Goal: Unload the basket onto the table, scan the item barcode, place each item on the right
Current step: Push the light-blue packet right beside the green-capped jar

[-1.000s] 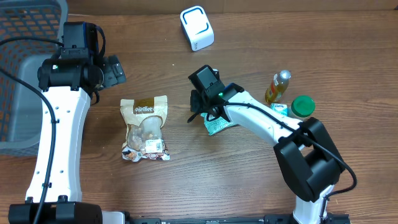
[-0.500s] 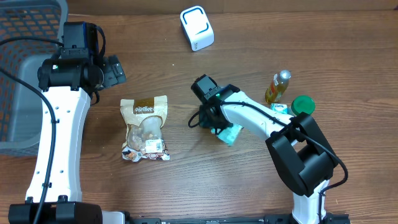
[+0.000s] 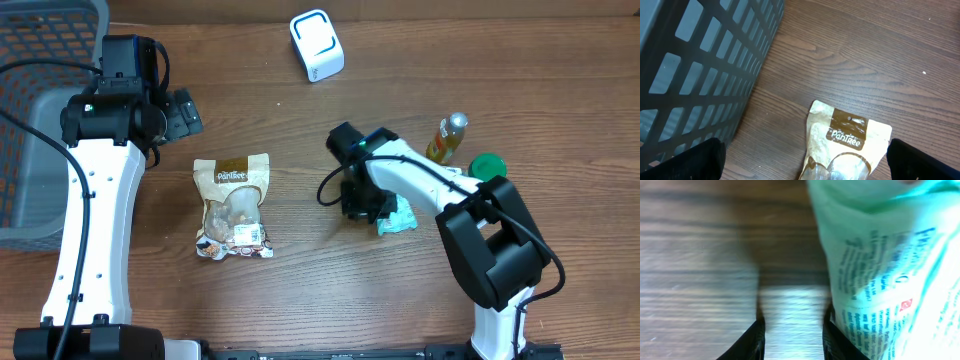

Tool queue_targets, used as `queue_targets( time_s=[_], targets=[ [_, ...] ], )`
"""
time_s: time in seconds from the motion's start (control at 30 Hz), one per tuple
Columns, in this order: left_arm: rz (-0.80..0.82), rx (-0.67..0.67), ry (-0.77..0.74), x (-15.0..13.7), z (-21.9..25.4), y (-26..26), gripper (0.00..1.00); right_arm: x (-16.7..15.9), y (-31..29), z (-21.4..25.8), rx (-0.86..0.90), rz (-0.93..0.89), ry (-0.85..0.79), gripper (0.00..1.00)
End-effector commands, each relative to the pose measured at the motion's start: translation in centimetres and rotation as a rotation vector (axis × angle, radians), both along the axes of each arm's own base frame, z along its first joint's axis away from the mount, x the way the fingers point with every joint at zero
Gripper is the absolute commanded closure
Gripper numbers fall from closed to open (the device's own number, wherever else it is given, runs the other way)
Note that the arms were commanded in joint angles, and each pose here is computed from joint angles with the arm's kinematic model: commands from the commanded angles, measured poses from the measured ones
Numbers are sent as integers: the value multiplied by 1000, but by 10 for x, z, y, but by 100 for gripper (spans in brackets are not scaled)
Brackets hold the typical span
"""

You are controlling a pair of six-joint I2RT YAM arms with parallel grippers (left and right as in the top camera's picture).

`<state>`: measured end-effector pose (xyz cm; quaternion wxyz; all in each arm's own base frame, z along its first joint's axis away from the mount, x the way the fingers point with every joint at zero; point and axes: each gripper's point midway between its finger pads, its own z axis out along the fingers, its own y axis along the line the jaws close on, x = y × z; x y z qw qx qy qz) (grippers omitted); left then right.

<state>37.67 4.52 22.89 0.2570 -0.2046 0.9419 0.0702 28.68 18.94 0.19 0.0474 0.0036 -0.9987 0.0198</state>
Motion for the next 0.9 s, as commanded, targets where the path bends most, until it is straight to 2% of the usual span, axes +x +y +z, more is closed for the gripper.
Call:
queue_targets(
  time_s=[0.0, 0.3, 0.87],
  targets=[
    [-20, 21, -2, 0, 3, 1, 1, 14, -22, 0, -43, -38, -21, 66],
    [-20, 21, -2, 0, 3, 1, 0, 18, -48, 1, -58, -85, 11, 66],
    [-20, 21, -2, 0, 3, 1, 1, 23, -21, -1, 34, -64, -16, 60]
  ],
)
